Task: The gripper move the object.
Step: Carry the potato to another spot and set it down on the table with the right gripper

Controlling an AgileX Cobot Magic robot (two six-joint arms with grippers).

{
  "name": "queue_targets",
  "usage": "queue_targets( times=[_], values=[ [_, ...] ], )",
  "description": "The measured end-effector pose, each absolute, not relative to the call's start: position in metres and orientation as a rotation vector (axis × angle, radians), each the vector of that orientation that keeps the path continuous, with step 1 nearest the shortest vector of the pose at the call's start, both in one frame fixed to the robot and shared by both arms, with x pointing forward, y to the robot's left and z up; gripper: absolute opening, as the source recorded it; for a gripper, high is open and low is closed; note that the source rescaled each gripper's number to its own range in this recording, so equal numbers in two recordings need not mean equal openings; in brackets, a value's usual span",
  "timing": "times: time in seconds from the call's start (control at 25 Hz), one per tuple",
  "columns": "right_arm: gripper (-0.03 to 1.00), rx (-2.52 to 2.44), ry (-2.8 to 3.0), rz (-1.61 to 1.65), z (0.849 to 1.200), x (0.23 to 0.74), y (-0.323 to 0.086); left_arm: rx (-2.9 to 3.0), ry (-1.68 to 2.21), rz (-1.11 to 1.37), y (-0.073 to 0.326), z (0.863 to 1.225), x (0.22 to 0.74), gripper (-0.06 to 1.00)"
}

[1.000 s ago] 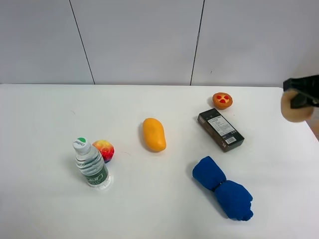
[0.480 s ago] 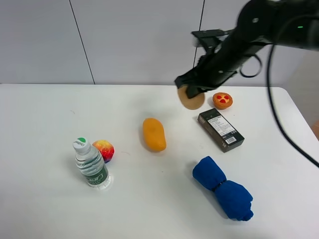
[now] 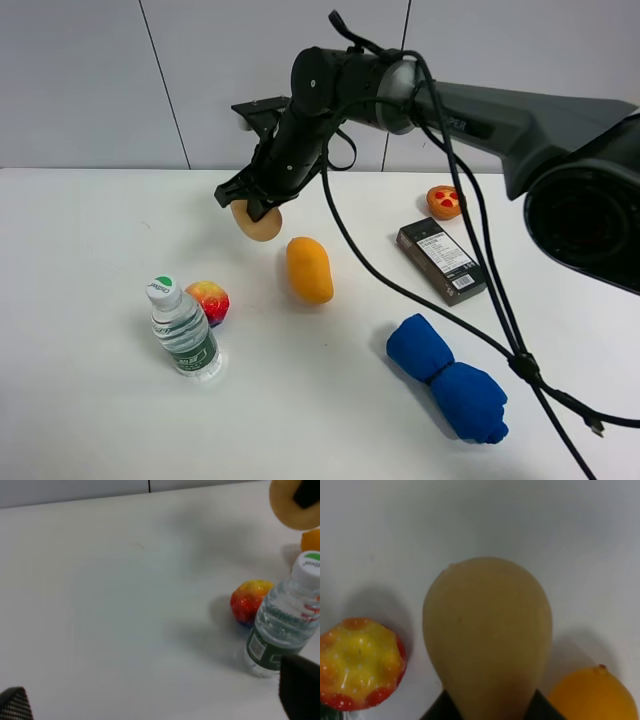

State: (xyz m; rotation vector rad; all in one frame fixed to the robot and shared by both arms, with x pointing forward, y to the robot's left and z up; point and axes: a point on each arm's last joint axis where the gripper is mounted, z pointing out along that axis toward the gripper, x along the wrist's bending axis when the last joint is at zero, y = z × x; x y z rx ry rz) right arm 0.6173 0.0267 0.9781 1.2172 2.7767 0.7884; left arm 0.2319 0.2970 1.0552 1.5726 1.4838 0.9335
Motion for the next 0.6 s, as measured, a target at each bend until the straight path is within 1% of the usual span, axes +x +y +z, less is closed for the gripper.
queue_targets(
  times=[0.12,0.52,0.6],
  values=[
    [0.0,1.231,2.814,0.742,0.966,0.616,0.03,1.573,1.484,0.933,0.297,1.055,0.232,1.0],
    [0.0,1.313,2.873,0.633,0.941,0.609,0.036,1.573,1.484,0.933,0.297,1.055,0.232,1.0],
    [0.02,1.321,2.879,0.621,0.936,0.609,0.037,1.573,1.484,0.933,0.297,1.055,0.232,1.0]
  ],
)
